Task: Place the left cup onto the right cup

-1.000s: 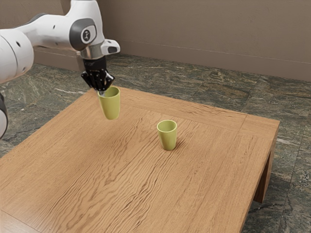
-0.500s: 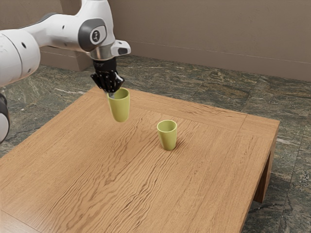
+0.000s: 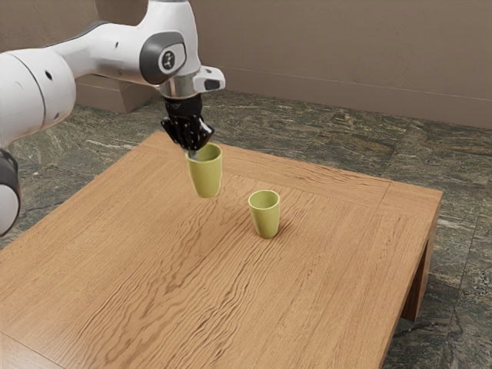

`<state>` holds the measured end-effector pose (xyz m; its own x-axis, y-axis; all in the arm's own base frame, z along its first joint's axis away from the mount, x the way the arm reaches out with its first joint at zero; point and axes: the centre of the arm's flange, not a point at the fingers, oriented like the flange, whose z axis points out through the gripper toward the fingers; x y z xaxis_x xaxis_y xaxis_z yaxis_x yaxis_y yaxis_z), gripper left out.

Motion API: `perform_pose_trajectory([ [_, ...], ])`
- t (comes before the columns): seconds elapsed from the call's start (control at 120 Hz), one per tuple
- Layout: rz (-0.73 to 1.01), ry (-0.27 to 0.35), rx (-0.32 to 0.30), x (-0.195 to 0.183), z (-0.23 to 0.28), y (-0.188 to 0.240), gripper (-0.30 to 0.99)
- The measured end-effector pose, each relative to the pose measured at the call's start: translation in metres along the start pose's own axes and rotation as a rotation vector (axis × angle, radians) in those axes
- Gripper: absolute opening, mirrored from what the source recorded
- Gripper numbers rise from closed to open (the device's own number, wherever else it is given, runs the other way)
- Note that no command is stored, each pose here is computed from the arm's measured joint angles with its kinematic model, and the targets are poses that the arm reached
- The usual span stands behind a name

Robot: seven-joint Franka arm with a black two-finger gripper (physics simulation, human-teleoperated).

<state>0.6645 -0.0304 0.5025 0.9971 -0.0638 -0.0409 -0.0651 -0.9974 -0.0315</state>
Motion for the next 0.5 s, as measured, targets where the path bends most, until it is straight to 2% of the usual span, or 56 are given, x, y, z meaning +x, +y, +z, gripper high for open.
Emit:
perform_pose_trajectory([
  [0.5,0.054,0.003,0.003,0.015,0.003,0.037,-0.09],
])
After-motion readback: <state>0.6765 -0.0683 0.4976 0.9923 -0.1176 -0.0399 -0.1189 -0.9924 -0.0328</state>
